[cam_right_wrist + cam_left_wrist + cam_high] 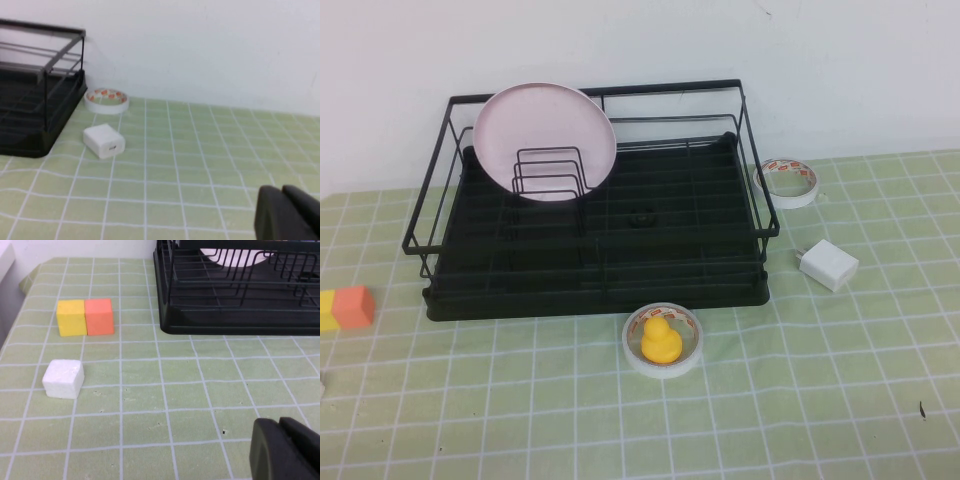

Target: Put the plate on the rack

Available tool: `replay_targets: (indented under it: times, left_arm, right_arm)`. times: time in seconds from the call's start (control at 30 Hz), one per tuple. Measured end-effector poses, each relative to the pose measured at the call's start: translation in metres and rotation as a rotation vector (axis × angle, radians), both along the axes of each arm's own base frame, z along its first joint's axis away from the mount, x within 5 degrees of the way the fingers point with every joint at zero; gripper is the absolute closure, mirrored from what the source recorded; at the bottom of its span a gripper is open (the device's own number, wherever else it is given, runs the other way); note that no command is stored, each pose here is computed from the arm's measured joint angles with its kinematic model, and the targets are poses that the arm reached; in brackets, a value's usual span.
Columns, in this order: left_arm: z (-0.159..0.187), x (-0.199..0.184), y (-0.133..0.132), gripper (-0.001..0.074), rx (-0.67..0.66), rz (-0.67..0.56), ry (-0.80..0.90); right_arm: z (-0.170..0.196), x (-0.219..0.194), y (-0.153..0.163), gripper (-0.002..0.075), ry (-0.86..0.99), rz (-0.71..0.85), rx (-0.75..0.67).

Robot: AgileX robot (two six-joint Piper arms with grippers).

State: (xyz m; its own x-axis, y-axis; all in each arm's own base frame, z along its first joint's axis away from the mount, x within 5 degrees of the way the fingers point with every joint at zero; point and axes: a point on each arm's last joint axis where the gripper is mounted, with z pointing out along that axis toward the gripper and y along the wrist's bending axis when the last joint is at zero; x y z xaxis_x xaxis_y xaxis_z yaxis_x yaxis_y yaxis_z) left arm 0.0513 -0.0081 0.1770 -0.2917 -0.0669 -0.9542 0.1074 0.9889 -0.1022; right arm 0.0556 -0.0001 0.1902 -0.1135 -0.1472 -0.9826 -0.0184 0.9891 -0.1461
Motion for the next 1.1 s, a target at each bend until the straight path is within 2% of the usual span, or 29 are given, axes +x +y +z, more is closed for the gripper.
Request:
replay_targets:
  times: [0.37,1.1]
  left_arm:
    - [0.0,0.0,0.0,0.0737,-0.002,0.0,0.0]
    - [0.0,0.0,0.0,0.0736,-0.004,0.0,0.0]
  right_arm:
    - [-0.02,-0.004,-0.001,0.0728,0.206,-0.02,0.057]
    - [-0.02,-0.005,-0.004,0.0728,0.224,-0.085,0.064]
